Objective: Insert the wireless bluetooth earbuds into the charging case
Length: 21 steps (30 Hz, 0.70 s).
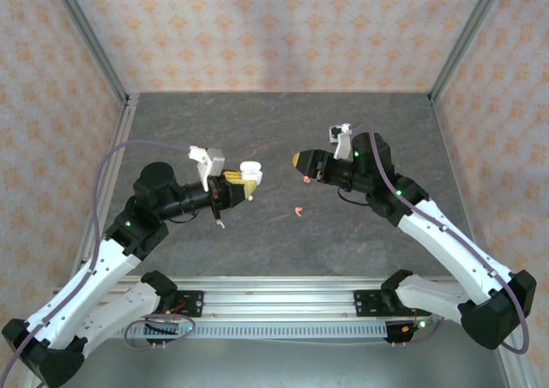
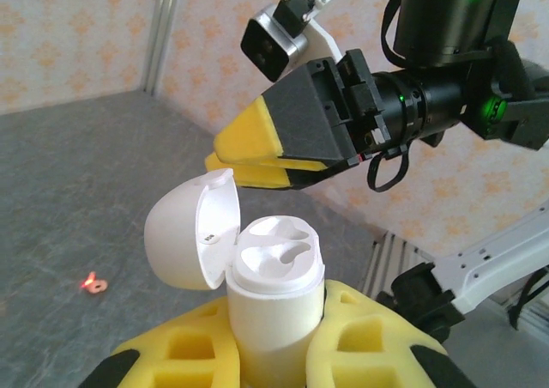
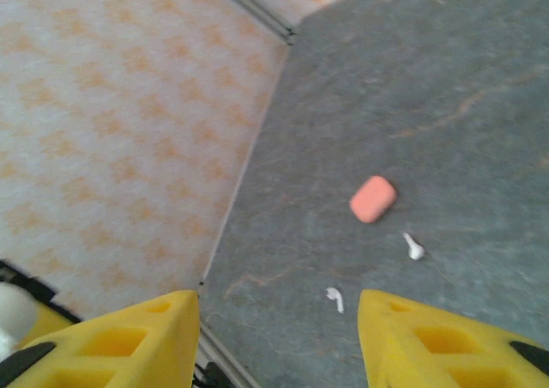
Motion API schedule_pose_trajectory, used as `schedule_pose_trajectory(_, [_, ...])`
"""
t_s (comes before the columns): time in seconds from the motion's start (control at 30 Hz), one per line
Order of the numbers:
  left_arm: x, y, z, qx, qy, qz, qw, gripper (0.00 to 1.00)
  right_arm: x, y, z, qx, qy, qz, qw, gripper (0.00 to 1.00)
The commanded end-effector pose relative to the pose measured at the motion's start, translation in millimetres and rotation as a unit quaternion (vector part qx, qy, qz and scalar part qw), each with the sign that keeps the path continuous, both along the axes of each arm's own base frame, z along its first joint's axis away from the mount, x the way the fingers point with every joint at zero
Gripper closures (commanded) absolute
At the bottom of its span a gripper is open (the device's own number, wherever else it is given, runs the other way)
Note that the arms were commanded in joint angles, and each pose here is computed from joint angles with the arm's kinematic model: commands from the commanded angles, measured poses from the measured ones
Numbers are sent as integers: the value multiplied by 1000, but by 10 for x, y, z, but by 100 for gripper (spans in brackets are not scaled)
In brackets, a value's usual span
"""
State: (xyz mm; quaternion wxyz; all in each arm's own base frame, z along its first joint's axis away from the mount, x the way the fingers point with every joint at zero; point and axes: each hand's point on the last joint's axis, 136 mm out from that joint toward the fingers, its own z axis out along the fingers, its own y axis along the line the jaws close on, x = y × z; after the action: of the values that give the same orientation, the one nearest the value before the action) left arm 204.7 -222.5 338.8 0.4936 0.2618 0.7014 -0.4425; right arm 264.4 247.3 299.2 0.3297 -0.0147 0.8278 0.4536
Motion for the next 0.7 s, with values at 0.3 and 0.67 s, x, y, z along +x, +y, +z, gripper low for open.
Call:
schedule_pose_trajectory(0.3, [-297,368,-75,77,-19,44,996,100,1,664,-1233,-162,142,53,975,52])
schedule_pose_trajectory(0.67, [-665,691,3,86,-46,72,993,100,-7,1695,-2015,-299,162,120,933,64])
